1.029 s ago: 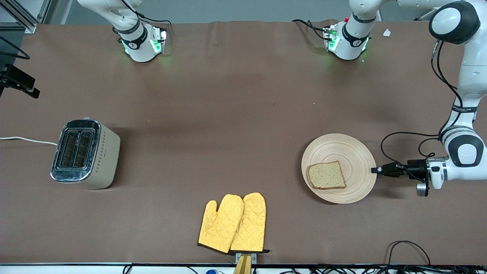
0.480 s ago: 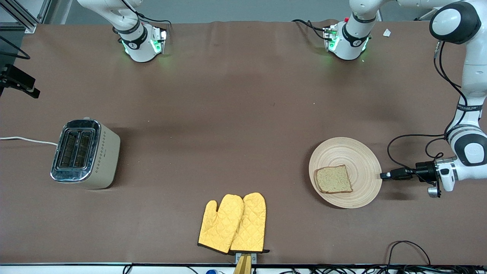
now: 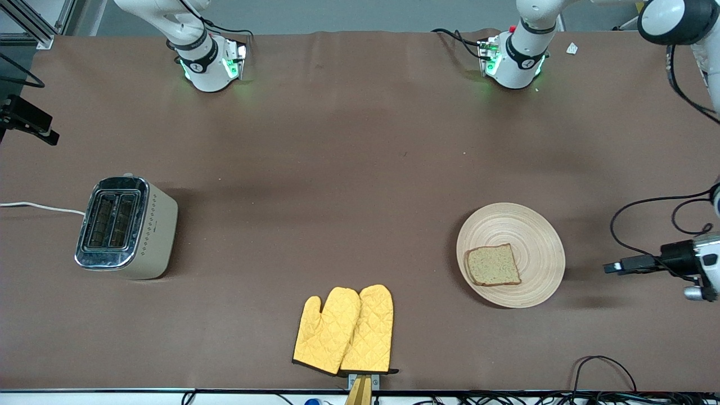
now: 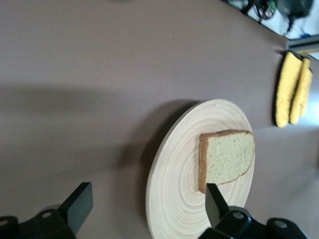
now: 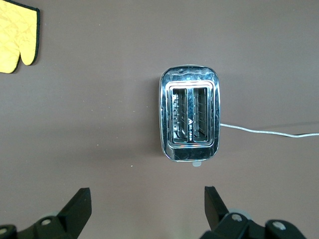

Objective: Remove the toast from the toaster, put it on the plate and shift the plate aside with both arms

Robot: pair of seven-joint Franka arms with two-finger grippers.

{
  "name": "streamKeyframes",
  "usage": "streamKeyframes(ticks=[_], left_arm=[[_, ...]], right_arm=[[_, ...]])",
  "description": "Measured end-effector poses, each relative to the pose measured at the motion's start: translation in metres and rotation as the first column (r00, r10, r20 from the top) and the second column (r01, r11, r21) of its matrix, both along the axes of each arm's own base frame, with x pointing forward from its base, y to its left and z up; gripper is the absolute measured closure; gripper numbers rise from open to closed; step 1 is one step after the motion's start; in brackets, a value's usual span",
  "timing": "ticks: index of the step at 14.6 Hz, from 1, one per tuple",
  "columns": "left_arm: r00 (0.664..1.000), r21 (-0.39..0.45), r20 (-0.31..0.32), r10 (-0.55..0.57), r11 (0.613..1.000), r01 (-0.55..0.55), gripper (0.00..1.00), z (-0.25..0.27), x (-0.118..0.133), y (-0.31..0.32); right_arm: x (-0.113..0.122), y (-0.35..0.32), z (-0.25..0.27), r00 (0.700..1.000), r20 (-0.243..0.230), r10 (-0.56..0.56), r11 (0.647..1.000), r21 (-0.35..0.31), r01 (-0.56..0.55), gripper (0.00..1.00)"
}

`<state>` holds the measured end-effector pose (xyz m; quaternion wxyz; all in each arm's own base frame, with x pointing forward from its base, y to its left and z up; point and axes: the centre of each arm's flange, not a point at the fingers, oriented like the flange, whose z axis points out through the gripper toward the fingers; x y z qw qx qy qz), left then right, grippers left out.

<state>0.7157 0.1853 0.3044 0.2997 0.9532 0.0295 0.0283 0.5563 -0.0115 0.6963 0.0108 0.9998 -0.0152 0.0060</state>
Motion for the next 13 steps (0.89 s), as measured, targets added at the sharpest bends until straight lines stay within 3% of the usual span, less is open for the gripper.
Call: streamKeyframes(ticks=[2, 4, 6, 10, 13], left_arm=[[1.0, 0.161, 0.001, 0.03, 0.987, -0.03, 0.0, 0.075, 0.009, -0.042], [0.998, 0.325, 0.036, 0.051, 0.944, -0.06, 0.0, 0.146, 0.008, -0.094], [0.996, 0.431, 0.063, 0.066, 0.898, -0.087, 0.0, 0.199, -0.003, -0.129], [0.994, 0.495, 0.006, 0.105, 0.864, -0.094, 0.0, 0.263, -0.044, -0.141], [0.996, 0.536, 0.025, 0.085, 0.84, -0.085, 0.0, 0.315, -0.075, -0.164]], right_arm=[[0.0, 0.0, 0.0, 1.0, 0.0, 0.001, 1.0, 0.0, -0.001, 0.0], [0.0, 0.0, 0.0, 1.0, 0.0, 0.001, 1.0, 0.0, -0.001, 0.0], [0.0, 0.0, 0.0, 1.0, 0.0, 0.001, 1.0, 0.0, -0.001, 0.0], [0.0, 0.0, 0.0, 1.0, 0.0, 0.001, 1.0, 0.0, -0.001, 0.0], [0.0, 0.0, 0.0, 1.0, 0.0, 0.001, 1.0, 0.0, -0.001, 0.0]])
